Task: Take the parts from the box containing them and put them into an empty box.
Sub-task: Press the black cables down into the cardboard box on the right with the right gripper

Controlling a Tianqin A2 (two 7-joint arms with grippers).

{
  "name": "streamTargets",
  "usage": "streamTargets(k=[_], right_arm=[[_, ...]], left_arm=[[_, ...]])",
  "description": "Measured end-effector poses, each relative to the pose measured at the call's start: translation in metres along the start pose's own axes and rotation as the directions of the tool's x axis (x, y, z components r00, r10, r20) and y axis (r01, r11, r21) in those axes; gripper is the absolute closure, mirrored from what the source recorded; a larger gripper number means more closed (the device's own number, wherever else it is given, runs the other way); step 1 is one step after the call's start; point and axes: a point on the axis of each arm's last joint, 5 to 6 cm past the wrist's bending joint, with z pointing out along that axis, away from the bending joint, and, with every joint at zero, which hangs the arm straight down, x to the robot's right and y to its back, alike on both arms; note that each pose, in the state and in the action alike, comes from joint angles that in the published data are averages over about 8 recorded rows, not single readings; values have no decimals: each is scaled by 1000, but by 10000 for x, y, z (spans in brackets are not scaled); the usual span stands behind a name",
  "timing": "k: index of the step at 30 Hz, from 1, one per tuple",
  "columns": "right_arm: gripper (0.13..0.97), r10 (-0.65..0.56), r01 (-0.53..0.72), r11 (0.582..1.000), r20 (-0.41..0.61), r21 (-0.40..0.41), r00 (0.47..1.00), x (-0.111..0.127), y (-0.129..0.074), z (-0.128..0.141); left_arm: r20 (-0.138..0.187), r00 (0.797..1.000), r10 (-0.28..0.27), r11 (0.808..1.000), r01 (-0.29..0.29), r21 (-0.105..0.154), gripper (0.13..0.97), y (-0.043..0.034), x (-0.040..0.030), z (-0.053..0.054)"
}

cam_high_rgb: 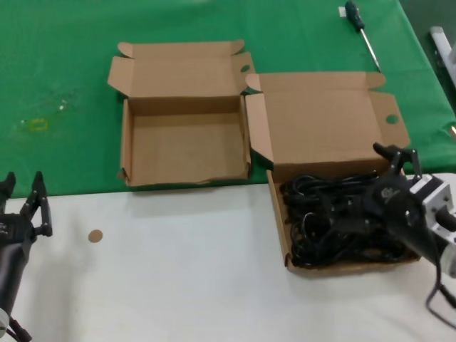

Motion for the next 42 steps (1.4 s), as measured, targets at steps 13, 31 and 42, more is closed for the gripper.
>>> streamTargets(k=[13,31,42], right_arm=[[130,-429,444,896,310,25,848,813,-245,8],[130,-747,751,588,560,301,360,1351,-799,308],[130,-756,804,500,615,323,223,1389,-802,534]], left_arm=[[0,1000,0,1000,0,0,877,0,0,0],[0,1000,0,1000,0,0,945,0,0,0],[0,1000,0,1000,0,0,945,0,0,0]])
